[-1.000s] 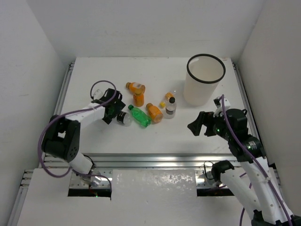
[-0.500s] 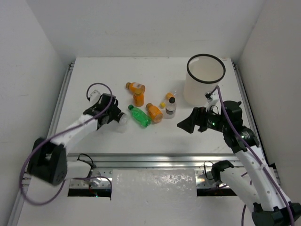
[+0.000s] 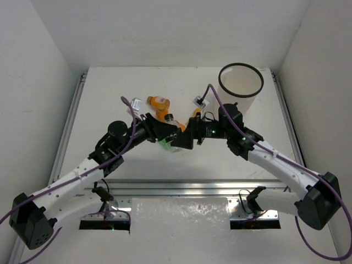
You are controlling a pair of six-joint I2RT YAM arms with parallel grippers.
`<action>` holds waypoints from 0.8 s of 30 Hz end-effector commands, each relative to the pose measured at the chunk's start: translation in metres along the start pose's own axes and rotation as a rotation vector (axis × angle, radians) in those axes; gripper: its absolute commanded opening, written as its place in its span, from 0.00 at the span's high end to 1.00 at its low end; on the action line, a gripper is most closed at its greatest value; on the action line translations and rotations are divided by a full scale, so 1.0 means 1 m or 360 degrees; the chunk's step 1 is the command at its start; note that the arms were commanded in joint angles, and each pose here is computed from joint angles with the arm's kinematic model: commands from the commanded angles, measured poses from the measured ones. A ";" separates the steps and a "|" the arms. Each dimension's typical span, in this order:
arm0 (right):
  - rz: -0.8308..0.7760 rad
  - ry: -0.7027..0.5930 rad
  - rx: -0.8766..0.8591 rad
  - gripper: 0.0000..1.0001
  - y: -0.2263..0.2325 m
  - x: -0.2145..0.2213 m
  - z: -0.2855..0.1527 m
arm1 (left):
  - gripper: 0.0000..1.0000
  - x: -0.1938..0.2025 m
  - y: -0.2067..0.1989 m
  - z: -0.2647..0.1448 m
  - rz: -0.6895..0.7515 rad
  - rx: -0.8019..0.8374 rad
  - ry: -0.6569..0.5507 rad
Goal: Put the plastic bottles in the bin
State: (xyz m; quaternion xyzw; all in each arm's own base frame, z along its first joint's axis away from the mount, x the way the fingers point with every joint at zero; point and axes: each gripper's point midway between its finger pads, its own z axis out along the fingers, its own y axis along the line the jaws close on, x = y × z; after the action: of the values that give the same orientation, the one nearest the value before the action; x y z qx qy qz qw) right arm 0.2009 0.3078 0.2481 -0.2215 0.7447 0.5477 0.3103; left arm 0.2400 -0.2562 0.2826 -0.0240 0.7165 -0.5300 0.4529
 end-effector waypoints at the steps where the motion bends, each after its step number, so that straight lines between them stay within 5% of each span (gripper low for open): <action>1: -0.0149 -0.0210 -0.0149 0.03 0.033 -0.041 0.003 | 1.00 -0.010 -0.048 0.000 0.0070 0.0299 -0.0021; 4: -0.0122 -0.0197 -0.0195 0.18 0.039 -0.041 0.003 | 1.00 -0.012 -0.049 0.004 0.0059 0.0327 -0.0041; 6: -0.0119 -0.0187 -0.0184 0.60 0.036 -0.039 0.004 | 0.90 -0.020 -0.055 0.004 0.0069 0.0344 -0.0089; 7: -0.0102 -0.0163 -0.0154 0.76 0.034 -0.037 0.004 | 0.73 -0.025 -0.057 0.005 0.0082 0.0333 -0.0117; 8: -0.0142 -0.0186 -0.0107 0.96 0.031 -0.041 0.001 | 0.22 -0.030 -0.041 0.008 0.0063 0.0182 -0.0148; 9: -0.0104 -0.0209 0.0073 0.96 0.012 -0.043 -0.002 | 0.03 -0.047 -0.046 0.008 0.0091 0.0114 -0.0215; 14: -0.0317 -0.0552 0.0994 0.98 -0.050 -0.124 -0.074 | 0.00 -0.094 0.044 -0.027 0.0065 -0.0923 -0.0507; 16: -0.0262 -0.0654 0.1444 0.98 -0.092 -0.158 -0.129 | 0.00 -0.106 0.061 -0.040 0.0059 -0.1130 -0.0619; 19: -0.0128 -0.0746 0.1823 0.98 -0.146 -0.186 -0.190 | 0.00 -0.092 0.089 -0.042 0.0065 -0.1316 -0.0559; 24: 0.0081 -0.0833 0.2083 0.94 -0.202 -0.225 -0.240 | 0.00 -0.070 0.116 -0.019 -0.0001 -0.1448 -0.0448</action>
State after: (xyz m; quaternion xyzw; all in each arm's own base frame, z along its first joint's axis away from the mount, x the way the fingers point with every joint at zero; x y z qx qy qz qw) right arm 0.4281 0.0519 0.3455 0.1290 0.7982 0.0973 0.5803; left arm 0.3168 -0.1638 0.2634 -0.2663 0.7888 -0.2088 0.5131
